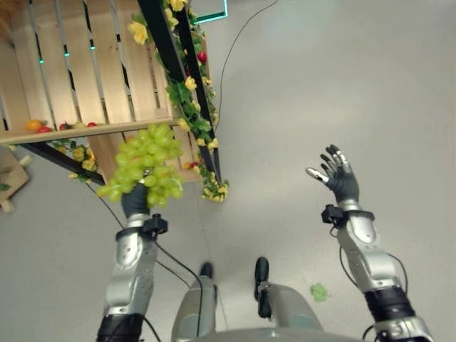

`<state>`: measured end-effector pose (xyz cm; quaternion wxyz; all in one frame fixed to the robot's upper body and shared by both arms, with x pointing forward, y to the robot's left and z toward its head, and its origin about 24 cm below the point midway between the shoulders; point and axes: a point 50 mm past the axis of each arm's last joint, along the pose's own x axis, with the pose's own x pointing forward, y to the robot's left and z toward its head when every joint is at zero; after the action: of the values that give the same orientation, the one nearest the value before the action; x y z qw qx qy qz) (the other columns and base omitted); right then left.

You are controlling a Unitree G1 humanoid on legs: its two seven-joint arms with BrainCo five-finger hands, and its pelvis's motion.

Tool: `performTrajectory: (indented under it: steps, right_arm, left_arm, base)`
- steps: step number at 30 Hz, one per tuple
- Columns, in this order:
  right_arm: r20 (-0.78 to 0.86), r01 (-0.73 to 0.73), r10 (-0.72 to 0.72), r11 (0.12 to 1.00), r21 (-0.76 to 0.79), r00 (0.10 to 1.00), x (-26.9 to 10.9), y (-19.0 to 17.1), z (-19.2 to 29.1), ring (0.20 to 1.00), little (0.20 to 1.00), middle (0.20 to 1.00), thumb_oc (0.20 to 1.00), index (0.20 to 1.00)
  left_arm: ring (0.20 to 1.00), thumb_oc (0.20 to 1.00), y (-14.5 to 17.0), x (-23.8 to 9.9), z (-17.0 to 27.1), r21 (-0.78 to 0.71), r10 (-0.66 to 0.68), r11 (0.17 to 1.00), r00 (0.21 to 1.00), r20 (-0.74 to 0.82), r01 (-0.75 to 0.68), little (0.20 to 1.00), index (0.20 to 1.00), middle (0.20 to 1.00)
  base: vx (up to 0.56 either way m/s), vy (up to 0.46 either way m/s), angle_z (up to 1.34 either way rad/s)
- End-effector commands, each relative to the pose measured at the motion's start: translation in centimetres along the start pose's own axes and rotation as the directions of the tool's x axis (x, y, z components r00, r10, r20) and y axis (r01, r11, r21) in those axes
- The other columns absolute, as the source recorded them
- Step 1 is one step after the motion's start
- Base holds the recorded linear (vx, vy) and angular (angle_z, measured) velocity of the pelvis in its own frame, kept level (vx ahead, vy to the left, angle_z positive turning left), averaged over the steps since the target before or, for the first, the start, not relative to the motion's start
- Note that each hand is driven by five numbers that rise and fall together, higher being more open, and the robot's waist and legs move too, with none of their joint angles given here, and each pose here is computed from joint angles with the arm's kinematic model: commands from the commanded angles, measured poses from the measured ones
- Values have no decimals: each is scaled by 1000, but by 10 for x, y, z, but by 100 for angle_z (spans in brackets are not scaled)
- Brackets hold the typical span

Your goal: Pick up the fruits from the basket on one side to the basket on the other side

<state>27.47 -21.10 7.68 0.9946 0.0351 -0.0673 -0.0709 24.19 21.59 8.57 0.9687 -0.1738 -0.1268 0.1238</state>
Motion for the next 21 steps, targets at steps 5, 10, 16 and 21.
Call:
performTrajectory:
  steps: [5,10,16,21]
  right_arm:
    - [92,-3,1,1000,19,996,5,-1,14,1000,1000,1000,1000,1000]
    - [74,-29,27,999,20,997,6,2,12,1000,1000,1000,1000,1000]
    - [69,-47,46,999,24,997,8,4,12,1000,1000,1000,1000,1000]
    - [64,-73,71,997,25,995,10,9,11,1000,1000,1000,1000,1000]
  left_arm:
    - [200,200,2,-3,60,-76,-37,995,957,289,61,200,200,200]
    - [200,200,12,-5,64,-96,-3,995,956,293,33,200,200,200]
    - [200,200,17,-6,73,-117,-4,992,944,331,46,200,200,200]
    - [200,200,13,-6,85,-154,-32,983,923,383,98,200,200,200]
  base:
    - [64,46,14]
    - [58,43,33]
    - [25,17,6]
    - [0,0,0]
